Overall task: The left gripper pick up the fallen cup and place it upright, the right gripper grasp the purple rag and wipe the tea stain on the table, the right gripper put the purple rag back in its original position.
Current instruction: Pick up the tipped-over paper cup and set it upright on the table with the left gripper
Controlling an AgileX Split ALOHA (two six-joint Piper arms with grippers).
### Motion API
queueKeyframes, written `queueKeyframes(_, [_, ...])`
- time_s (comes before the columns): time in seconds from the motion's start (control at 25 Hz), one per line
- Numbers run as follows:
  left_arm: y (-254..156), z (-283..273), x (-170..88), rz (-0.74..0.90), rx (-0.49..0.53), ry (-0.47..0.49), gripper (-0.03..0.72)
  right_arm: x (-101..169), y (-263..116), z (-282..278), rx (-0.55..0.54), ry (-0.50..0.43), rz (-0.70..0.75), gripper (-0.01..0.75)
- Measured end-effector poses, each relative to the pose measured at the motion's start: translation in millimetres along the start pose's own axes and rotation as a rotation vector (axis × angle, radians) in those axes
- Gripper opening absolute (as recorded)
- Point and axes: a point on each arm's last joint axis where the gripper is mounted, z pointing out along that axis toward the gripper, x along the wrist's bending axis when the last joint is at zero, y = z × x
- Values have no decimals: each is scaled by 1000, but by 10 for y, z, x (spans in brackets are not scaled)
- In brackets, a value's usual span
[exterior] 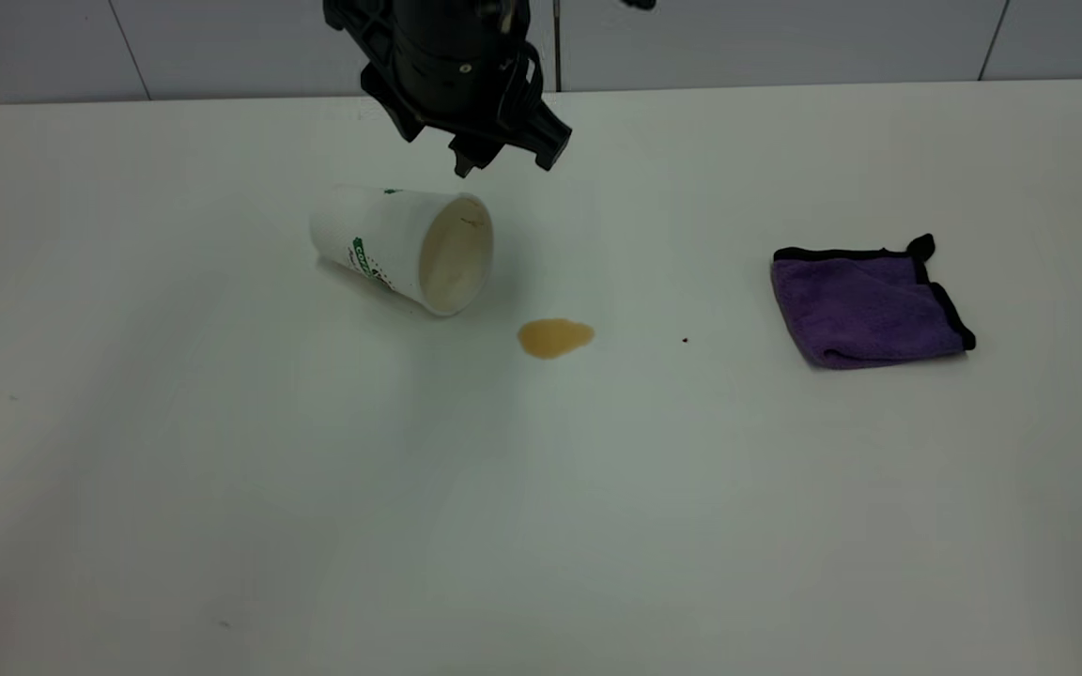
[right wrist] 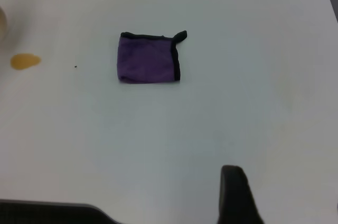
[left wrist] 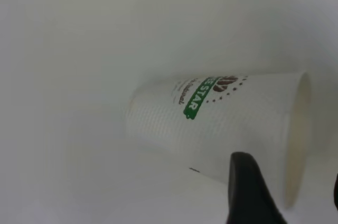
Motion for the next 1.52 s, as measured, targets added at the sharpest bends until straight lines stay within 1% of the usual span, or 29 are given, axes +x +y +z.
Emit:
queueKeyframes(0.16, [-49,159,-44,-22,-3,47,429,0,0,0,0,0,0,486])
queueKeyframes(0.24, [-59,208,-63,-24,-10,55,429,0,0,0,0,0,0,486])
queueKeyframes(0.6, [-47,278,-135,-21,-50,18,429,0,0,0,0,0,0,486])
queueKeyframes(0.8, [-44,282,-134,-43,-56,21,429,0,0,0,0,0,0,486])
queueKeyframes(0.92, [-41,309,-133,-26,-71,39,429,0,0,0,0,0,0,486])
queueKeyframes(1.32, [-172,524,-229,10,-29,60,429,0,0,0,0,0,0,486])
queueKeyframes(1.52, [-193,587,-242,15,-40,85,429,0,0,0,0,0,0,486])
